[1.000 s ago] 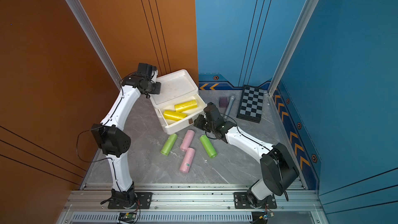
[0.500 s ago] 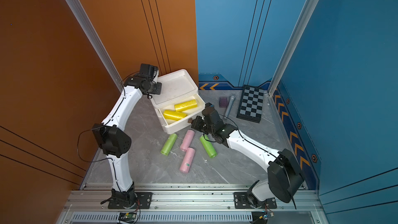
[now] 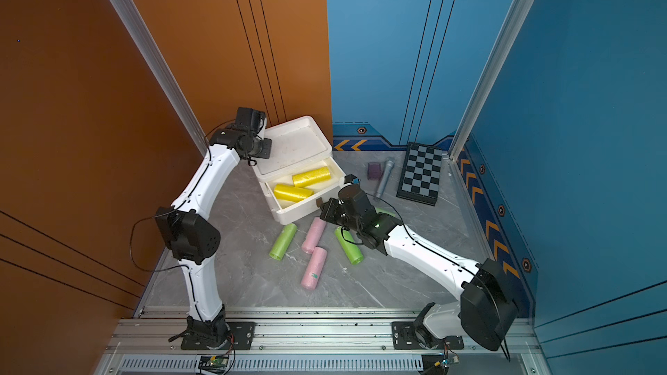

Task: Sort the rolls of trash bags by color and place them into the drawer
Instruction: Close the drawer of the storage box.

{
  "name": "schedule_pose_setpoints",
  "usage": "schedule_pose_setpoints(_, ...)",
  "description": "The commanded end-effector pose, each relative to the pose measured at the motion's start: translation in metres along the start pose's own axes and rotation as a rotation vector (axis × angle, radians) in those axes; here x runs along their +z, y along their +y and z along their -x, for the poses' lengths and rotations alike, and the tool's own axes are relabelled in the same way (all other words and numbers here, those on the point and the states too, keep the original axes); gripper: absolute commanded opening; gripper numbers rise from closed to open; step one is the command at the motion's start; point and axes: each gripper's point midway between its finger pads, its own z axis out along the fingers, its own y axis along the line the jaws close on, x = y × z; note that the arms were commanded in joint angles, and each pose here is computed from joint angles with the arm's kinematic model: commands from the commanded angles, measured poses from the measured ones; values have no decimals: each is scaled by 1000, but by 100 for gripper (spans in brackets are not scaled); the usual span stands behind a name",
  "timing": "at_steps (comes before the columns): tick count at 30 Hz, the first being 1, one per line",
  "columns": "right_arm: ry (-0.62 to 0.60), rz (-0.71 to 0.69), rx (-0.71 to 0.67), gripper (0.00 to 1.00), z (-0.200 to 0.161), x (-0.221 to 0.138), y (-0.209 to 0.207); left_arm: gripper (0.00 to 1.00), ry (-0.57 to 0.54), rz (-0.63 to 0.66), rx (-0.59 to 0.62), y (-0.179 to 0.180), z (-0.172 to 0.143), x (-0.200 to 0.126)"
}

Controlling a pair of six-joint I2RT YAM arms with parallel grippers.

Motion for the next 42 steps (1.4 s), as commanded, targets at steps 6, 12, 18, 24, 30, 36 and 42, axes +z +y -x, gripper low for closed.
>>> schedule_pose_setpoints(6,-19,49,-33,0,37,41,31,0,482,32,289,-34,-134,51)
schedule_pose_setpoints(12,-39,84,-21,0,52,48,47,0,509,39,343,-46,-143,57)
schedule_pose_setpoints(18,-39,123,30,0,55,70,54,0,510,41,346,-46,-143,56)
schedule_pose_setpoints(24,-15,131,13,0,59,97,62,0,508,34,340,-45,-142,55)
schedule_pose_setpoints(30,-34,128,10,0,79,116,55,0,509,33,335,-45,-142,56)
schedule_pose_setpoints(36,-38,140,12,0,88,131,55,0,509,28,332,-45,-142,57)
schedule_pose_setpoints(42,-26,143,2,0,85,133,54,0,498,28,316,-44,-138,55)
